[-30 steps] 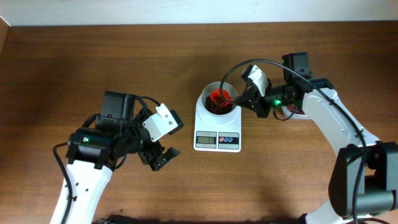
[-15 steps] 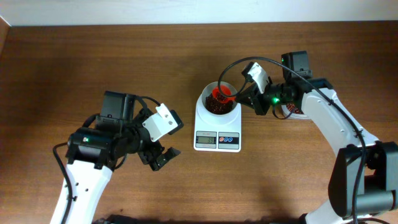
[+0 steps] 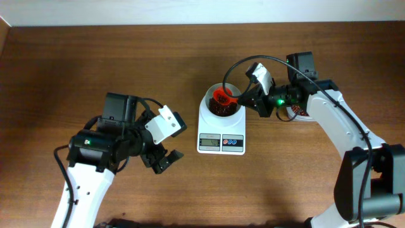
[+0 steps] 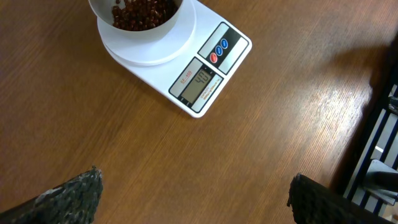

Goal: Scoop and weigh 50g on scale
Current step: 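Tilt the red scoop with the right gripper to pour beans into the bowl, then hold the scoop over the bowl, shaking out remaining beans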

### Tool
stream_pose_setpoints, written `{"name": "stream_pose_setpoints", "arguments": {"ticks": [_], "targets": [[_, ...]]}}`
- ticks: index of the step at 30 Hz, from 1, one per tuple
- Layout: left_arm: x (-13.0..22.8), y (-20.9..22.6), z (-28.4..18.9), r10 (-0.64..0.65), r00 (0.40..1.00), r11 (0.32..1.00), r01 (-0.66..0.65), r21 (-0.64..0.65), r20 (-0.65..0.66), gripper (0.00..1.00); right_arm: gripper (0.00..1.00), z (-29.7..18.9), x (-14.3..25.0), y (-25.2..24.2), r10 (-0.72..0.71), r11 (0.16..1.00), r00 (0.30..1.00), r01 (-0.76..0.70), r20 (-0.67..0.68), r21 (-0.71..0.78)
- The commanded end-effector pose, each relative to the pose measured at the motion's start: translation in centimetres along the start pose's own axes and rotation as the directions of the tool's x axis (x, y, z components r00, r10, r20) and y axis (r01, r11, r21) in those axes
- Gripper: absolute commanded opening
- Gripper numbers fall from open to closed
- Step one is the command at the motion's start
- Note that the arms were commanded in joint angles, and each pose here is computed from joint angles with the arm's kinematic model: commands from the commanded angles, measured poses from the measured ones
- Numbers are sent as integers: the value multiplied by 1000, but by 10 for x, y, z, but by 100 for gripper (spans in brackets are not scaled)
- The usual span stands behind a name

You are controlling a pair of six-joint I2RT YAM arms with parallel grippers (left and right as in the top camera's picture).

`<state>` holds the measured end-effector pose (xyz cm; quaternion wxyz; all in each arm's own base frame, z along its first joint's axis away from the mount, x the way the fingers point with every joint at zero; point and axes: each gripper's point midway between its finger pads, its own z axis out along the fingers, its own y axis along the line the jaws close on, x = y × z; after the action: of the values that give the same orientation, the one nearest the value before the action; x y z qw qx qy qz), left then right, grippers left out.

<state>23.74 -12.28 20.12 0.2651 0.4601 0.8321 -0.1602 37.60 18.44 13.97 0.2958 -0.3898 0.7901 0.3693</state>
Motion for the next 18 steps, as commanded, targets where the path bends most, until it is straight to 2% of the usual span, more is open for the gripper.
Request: {"name": "stream_pose_setpoints", "arguments": {"ticks": [1,7,9,18], "targets": [[-6,3,-5,26,999,1000,-26,-12,19,99,4,4,1,6,-8,1000,1000,7,-8,-25],[-6,3,-5,26,999,1000,-26,-12,19,99,4,5,-1,5,-48,999,999,48,-3,-17],[-6,3,-5,26,999,1000,-26,-12,19,99,4,5,1,3,-15,1000,1000,15,-18,-5],[-6,3,-5,26,999,1000,-26,-12,19,99,4,6,2,3,-40,999,999,40,-25,0]]}}
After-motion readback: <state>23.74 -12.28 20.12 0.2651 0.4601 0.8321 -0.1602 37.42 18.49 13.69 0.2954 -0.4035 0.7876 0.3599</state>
